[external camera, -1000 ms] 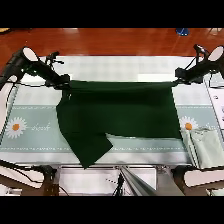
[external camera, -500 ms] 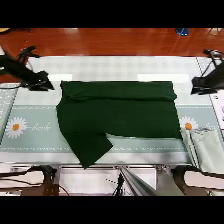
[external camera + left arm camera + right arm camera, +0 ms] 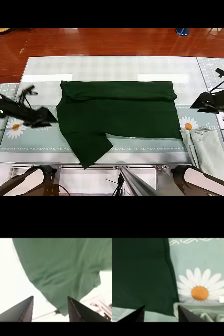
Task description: Fold the shirts.
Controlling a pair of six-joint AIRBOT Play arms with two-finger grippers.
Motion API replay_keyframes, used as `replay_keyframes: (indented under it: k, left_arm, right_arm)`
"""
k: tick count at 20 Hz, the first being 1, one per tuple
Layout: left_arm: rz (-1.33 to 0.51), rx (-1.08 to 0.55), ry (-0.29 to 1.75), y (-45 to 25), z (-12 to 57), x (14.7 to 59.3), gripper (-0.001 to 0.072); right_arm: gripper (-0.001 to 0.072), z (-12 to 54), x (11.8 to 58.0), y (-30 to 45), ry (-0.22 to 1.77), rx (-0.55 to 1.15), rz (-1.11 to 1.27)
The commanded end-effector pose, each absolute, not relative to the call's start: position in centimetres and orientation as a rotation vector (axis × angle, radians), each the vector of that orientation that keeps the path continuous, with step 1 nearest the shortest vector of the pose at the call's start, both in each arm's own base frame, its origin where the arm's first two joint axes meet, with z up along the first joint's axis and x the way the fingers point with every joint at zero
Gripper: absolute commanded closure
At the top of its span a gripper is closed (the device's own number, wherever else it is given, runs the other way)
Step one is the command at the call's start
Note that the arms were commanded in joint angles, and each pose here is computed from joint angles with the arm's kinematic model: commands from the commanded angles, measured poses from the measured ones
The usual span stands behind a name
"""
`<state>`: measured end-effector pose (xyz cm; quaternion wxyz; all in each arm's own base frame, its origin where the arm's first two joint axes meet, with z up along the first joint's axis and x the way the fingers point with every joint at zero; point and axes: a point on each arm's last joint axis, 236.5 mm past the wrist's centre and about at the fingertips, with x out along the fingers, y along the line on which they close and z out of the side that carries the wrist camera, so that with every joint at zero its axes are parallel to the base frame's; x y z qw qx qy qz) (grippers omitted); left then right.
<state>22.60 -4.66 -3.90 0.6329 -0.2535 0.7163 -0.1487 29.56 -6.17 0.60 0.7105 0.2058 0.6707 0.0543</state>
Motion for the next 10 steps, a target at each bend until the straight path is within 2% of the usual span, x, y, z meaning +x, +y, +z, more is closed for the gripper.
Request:
replay_keyframes:
  k: [1, 5, 10]
  left_arm:
    - [-0.343, -0.652, 1.675, -6.3, -7.2, 19.2, 0.0211]
    - [-0.294, -0.668, 1.666, -6.5, -9.5, 18.4, 0.0211]
    - [-0.319, -0.599, 1.664, -8.1, -10.9, 18.0, 0.0214]
  right_arm:
    - [0.0214, -0.5, 30.0, -5.7, 1.426, 0.517, 0.14]
    - [0.0214, -1.0, 30.5, -6.0, 1.401, 0.506, 0.13]
    - [0.0214, -1.0, 30.4, -6.0, 1.405, 0.505, 0.135]
